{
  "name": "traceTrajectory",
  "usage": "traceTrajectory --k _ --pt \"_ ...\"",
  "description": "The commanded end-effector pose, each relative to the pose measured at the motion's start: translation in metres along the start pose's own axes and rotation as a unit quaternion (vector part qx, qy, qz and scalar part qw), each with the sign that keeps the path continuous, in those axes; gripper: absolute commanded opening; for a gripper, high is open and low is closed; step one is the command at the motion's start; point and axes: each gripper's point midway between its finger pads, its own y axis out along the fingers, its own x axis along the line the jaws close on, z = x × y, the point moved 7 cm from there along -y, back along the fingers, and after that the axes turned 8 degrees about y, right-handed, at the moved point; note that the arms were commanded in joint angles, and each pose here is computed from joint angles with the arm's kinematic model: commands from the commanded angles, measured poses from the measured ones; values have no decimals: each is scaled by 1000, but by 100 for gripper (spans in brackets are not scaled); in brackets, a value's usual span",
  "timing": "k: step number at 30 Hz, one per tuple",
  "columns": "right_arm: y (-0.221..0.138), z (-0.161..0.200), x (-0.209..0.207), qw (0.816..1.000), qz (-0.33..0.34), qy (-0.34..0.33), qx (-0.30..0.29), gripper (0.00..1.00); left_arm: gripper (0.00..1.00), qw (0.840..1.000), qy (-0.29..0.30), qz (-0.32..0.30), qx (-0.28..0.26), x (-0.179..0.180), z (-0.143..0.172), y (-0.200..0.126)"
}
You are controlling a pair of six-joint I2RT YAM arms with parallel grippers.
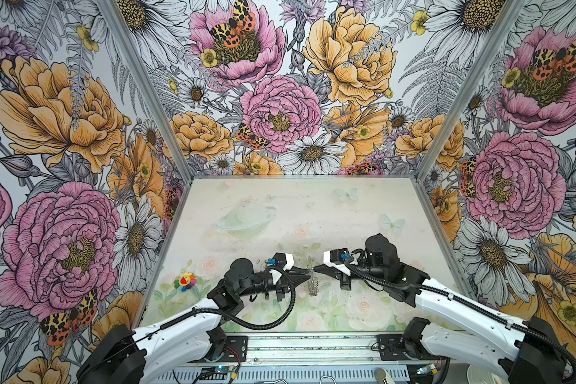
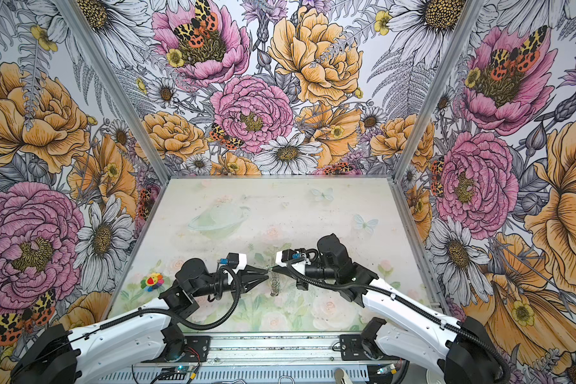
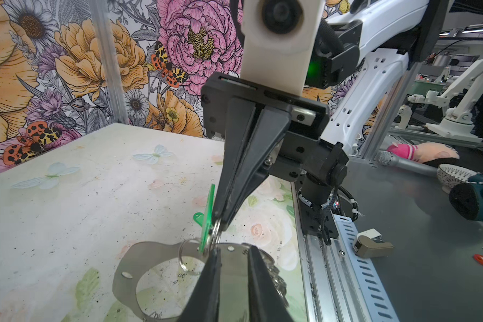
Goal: Attach keys to a key ring
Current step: Insert the key into the keyring.
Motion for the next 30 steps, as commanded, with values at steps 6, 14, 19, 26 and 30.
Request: traceTrajectory --k 6,14,19,26,30 --pt "-1 -8 4 1000 -19 -18 -17 0 15 1000 20 -12 -11 4 -4 -2" --pt "-1 -7 6 999 -27 -18 -16 0 17 1000 22 -10 -18 5 -6 -2" --pt "0 -8 6 999 -30 -19 -18 0 17 1000 17 -2 -10 5 -3 1" --pt "2 -8 4 999 -31 -18 -20 0 14 1000 9 12 -4 5 -1 6" --pt "4 -7 4 999 -37 -15 -18 0 15 1000 8 11 -6 6 -1 6"
